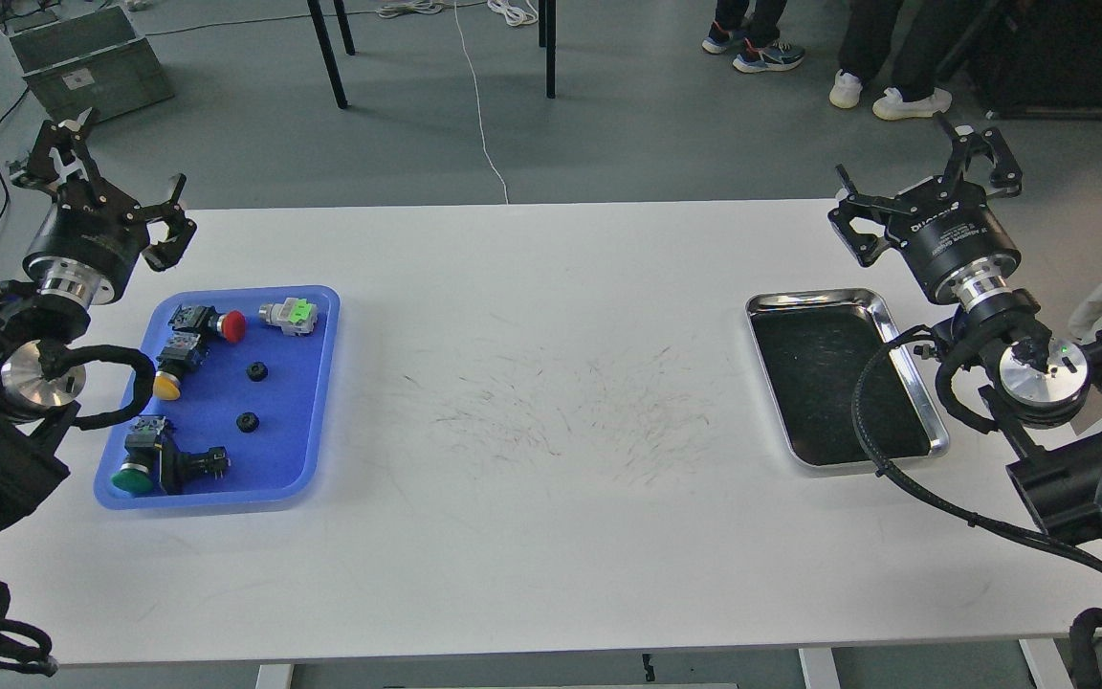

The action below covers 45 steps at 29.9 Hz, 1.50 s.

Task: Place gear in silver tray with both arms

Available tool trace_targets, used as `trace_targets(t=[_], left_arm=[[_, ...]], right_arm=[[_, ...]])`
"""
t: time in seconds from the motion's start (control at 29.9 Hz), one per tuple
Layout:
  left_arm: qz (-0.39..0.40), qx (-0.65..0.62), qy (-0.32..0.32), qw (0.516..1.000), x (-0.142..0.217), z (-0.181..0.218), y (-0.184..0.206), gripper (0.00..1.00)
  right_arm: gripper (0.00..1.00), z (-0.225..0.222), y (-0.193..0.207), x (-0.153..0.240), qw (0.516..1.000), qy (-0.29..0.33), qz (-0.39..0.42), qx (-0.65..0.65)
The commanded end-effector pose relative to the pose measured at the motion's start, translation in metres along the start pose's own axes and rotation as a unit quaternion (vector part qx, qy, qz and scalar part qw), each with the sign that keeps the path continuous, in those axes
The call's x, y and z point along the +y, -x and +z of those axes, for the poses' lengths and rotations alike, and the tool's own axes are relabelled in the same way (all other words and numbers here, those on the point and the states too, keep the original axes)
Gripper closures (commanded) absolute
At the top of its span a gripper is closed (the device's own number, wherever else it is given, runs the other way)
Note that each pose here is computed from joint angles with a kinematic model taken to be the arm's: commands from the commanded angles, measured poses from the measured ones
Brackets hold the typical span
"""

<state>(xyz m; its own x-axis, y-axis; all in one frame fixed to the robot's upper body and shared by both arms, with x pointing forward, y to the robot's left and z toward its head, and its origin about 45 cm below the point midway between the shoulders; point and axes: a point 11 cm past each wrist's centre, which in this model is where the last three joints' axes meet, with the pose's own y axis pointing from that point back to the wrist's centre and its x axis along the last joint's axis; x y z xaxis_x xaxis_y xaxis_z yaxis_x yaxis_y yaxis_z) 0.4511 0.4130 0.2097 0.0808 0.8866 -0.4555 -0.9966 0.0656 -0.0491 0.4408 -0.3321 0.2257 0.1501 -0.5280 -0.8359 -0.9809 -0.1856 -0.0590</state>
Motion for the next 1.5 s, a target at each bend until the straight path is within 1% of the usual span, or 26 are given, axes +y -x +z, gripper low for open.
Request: trace_targets(t=[0.0, 0.1, 0.17, 0.27, 0.37, 0.47, 0.53, 0.6, 0.8, 0.87, 1.04, 1.14, 1.24, 1.3, 1.37, 1.44, 1.47], left_arm=[[-0.018, -0.044, -0.028, 0.998, 0.000, -0.006, 0.004, 0.01], [-0.037, -0.080, -0.045, 0.995, -0.004, -0.006, 0.011, 0.02], [-0.047, -0.137, -0.064, 0.987, -0.002, 0.005, 0.005, 0.01], [-0.058, -0.240, -0.090, 0.965, 0.007, 0.038, -0.014, 0.02], [-0.065, -0.310, -0.088, 0.945, 0.014, 0.087, -0.023, 0.02], [-0.100, -0.358, -0.086, 0.924, 0.024, 0.125, -0.008, 0.02], [-0.119, -0.399, -0.103, 0.903, 0.036, 0.145, 0.001, 0.02], [-0.139, -0.446, -0.124, 0.875, 0.044, 0.153, 0.010, 0.02], [-0.212, -0.555, -0.165, 0.787, 0.055, 0.139, 0.040, 0.02], [-0.237, -0.583, -0.184, 0.755, 0.061, 0.127, 0.045, 0.02], [-0.291, -0.615, -0.188, 0.709, 0.067, 0.108, 0.074, 0.02], [-0.311, -0.665, -0.217, 0.643, 0.076, 0.092, 0.075, 0.02], [-0.333, -0.700, -0.258, 0.577, 0.089, 0.066, 0.064, 0.02], [-0.349, -0.726, -0.279, 0.522, 0.097, 0.045, 0.053, 0.02], [-0.363, -0.758, -0.278, 0.466, 0.099, 0.025, 0.048, 0.02], [-0.377, -0.776, -0.268, 0.430, 0.099, 0.004, 0.048, 0.02], [-0.379, -0.780, -0.265, 0.420, 0.098, -0.004, 0.047, 0.02]], right_arm=[[0.01, 0.000, 0.001, 0.000, 1.000, 0.000, -0.002, -0.001], [0.01, -0.002, 0.005, -0.004, 1.000, -0.001, -0.005, 0.000], [0.01, 0.001, 0.009, -0.006, 1.000, 0.000, -0.009, -0.003], [0.01, 0.002, 0.008, -0.007, 1.000, -0.001, -0.011, -0.005], [0.01, 0.010, 0.015, -0.010, 1.000, 0.004, -0.021, -0.012], [0.01, 0.016, 0.020, -0.014, 0.999, 0.006, -0.025, -0.020], [0.01, 0.020, 0.029, -0.017, 0.999, 0.011, -0.034, -0.020], [0.01, 0.021, 0.040, -0.017, 0.998, 0.017, -0.050, -0.014], [0.01, 0.016, 0.045, -0.017, 0.998, 0.017, -0.058, -0.005], [0.01, 0.015, 0.045, -0.017, 0.998, 0.017, -0.060, -0.004], [0.01, 0.009, 0.041, -0.014, 0.998, 0.014, -0.057, 0.000], [0.01, 0.003, 0.036, -0.011, 0.999, 0.012, -0.050, 0.009], [0.01, -0.005, 0.032, -0.008, 0.999, 0.011, -0.044, 0.020], [0.01, -0.008, 0.028, -0.005, 0.999, 0.007, -0.040, 0.018], [0.01, -0.009, 0.023, -0.001, 0.999, 0.004, -0.036, 0.014], [0.01, -0.007, 0.017, 0.001, 1.000, 0.003, -0.029, 0.012], [0.01, -0.006, 0.015, 0.001, 1.000, 0.004, -0.025, 0.011]])
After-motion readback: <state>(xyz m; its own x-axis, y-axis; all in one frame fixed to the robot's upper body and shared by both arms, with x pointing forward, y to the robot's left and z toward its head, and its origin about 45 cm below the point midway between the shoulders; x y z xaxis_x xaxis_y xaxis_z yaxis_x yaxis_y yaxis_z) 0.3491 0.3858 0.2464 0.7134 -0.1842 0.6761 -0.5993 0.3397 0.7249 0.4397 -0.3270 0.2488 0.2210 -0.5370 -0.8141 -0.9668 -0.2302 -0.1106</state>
